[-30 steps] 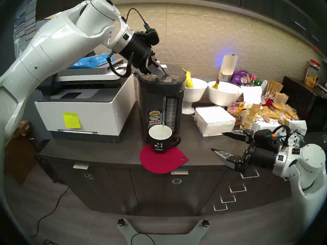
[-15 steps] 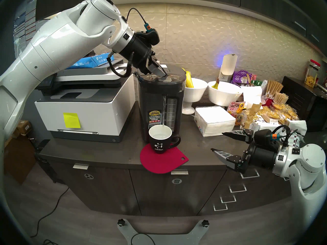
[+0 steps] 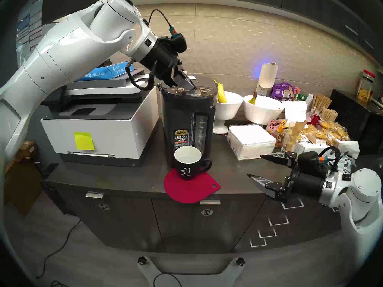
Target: Press the water dispenser button and fill the cup
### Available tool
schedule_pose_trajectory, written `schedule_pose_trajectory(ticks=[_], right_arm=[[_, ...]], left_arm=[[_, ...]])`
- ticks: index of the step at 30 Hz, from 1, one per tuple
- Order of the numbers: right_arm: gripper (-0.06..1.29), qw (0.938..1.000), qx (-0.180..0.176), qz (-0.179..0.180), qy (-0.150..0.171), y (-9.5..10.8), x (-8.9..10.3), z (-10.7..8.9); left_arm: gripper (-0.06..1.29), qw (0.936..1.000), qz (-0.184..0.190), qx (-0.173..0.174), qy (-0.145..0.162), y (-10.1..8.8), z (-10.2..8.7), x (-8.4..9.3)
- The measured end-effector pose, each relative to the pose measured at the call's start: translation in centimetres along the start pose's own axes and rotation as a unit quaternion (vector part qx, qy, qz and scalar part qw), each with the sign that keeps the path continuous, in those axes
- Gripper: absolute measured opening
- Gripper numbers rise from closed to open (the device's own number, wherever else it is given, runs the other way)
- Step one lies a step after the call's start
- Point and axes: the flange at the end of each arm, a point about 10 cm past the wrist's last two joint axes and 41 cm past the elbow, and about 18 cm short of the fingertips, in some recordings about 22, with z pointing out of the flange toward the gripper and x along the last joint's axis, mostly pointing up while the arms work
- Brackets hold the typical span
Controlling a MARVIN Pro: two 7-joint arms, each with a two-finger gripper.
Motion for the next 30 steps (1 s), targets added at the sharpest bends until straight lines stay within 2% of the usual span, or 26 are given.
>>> schedule_pose_trajectory(ticks=[30], right_arm=[[1.24, 1.0000, 0.000, 0.000, 0.000, 0.00, 0.00, 0.00]], left_arm=[[-0.02, 1.0000, 0.003, 0.000, -0.003, -0.01, 0.01, 0.11]])
